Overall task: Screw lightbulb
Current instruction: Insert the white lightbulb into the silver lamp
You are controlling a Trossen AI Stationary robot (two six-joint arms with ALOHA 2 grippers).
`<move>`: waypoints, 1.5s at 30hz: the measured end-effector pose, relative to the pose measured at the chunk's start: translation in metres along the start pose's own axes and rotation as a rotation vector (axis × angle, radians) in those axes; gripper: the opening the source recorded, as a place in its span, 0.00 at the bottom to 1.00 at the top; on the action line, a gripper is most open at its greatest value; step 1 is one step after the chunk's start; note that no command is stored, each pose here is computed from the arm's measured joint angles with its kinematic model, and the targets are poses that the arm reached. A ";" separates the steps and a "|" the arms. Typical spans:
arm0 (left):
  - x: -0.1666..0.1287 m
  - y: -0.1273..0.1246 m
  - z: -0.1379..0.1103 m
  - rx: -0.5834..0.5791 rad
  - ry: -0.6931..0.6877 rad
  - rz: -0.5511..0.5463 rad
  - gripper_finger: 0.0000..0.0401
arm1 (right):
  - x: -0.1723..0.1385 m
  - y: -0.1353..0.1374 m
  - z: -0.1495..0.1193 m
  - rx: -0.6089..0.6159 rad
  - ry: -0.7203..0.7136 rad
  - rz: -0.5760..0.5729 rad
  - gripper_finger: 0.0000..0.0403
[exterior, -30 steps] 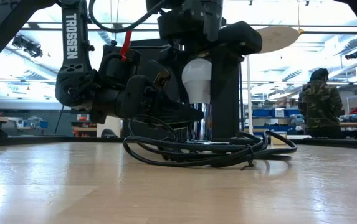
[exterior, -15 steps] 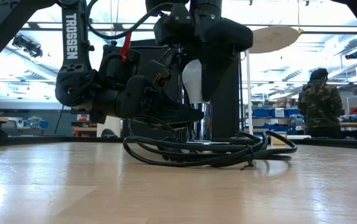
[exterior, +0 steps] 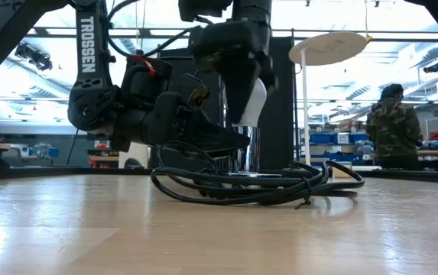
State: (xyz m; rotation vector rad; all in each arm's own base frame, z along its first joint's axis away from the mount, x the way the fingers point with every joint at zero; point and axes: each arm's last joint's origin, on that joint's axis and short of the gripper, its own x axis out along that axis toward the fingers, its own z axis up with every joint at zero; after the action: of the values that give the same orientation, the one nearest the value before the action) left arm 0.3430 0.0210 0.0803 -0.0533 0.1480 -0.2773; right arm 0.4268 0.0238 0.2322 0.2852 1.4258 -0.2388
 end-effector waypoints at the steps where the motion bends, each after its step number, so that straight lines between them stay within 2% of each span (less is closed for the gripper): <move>1: 0.000 0.000 0.000 0.000 0.000 0.000 0.48 | 0.000 0.000 0.000 0.068 0.001 0.000 0.66; 6: 0.000 0.000 0.000 0.009 0.000 0.014 0.48 | 0.000 0.000 0.001 0.395 -0.006 0.004 0.70; 13: 0.000 0.001 0.000 0.016 -0.004 0.037 0.48 | 0.000 0.001 -0.001 0.796 0.000 -0.004 0.65; 21: 0.000 0.001 0.001 0.021 -0.010 0.035 0.48 | 0.000 0.004 -0.002 0.974 0.000 -0.004 0.70; 26: 0.000 0.001 0.000 0.009 0.000 0.029 0.48 | -0.001 0.002 -0.001 0.945 -0.005 -0.007 0.71; 36: 0.000 0.001 0.001 -0.016 -0.008 0.031 0.48 | -0.024 -0.013 0.000 0.856 -0.048 0.039 0.73; 41: 0.000 0.001 0.001 -0.018 -0.003 0.034 0.48 | -0.026 -0.017 0.001 0.784 -0.048 0.043 0.76; 45: 0.000 0.001 0.000 -0.016 0.002 0.031 0.48 | -0.028 -0.014 0.001 0.678 -0.060 0.049 0.78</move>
State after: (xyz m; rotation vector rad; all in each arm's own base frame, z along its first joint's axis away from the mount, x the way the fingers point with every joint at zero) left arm 0.3432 0.0220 0.0801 -0.0661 0.1526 -0.2449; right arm 0.4189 0.0099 0.2592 0.8574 1.2397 -0.6849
